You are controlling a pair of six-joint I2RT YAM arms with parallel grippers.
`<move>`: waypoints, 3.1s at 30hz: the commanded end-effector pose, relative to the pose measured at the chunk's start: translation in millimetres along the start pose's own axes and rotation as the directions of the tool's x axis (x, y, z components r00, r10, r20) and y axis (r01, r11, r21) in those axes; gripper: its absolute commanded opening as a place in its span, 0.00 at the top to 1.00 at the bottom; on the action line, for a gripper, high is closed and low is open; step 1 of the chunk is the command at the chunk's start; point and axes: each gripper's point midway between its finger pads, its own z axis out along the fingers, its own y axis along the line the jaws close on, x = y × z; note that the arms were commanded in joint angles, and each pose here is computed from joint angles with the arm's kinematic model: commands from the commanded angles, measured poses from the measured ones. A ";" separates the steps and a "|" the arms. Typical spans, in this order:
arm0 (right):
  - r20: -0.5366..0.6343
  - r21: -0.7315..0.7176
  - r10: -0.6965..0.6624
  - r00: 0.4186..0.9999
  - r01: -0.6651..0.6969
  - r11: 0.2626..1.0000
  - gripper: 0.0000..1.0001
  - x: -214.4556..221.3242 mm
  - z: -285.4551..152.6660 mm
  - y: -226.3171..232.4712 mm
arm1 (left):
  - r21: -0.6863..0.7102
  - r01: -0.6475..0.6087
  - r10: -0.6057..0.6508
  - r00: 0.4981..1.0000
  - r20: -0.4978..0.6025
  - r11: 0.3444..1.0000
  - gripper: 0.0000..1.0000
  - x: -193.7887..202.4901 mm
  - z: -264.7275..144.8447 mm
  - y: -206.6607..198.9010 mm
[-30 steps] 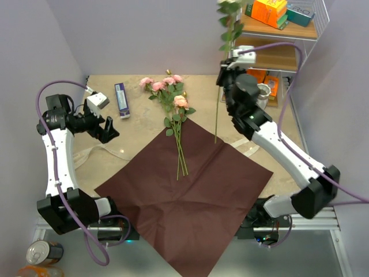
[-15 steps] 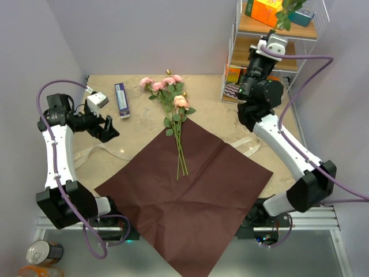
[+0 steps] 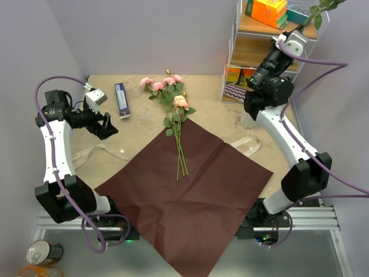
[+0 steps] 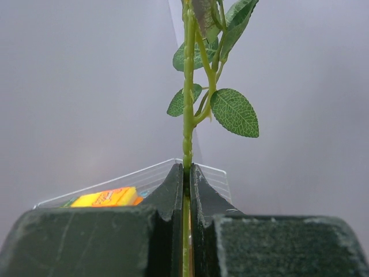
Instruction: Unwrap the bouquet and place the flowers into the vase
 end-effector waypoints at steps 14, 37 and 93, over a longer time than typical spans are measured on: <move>0.117 0.091 0.010 0.993 -0.020 0.996 1.00 -12.3 6.6 -21.0 | 0.043 -0.048 0.047 0.999 0.024 0.998 0.01 -13.8 -3.9 1.4; -0.466 -0.037 -0.084 0.881 0.075 0.996 0.28 111.4 -47.0 -1.6 | 0.021 -0.067 0.067 0.997 0.023 0.998 0.01 -15.0 -9.5 -1.3; -0.635 -0.736 -0.729 0.256 -0.486 0.471 0.60 262.3 -468.0 215.4 | -0.086 -0.113 0.115 0.993 0.012 0.990 0.05 -13.2 -27.4 -13.5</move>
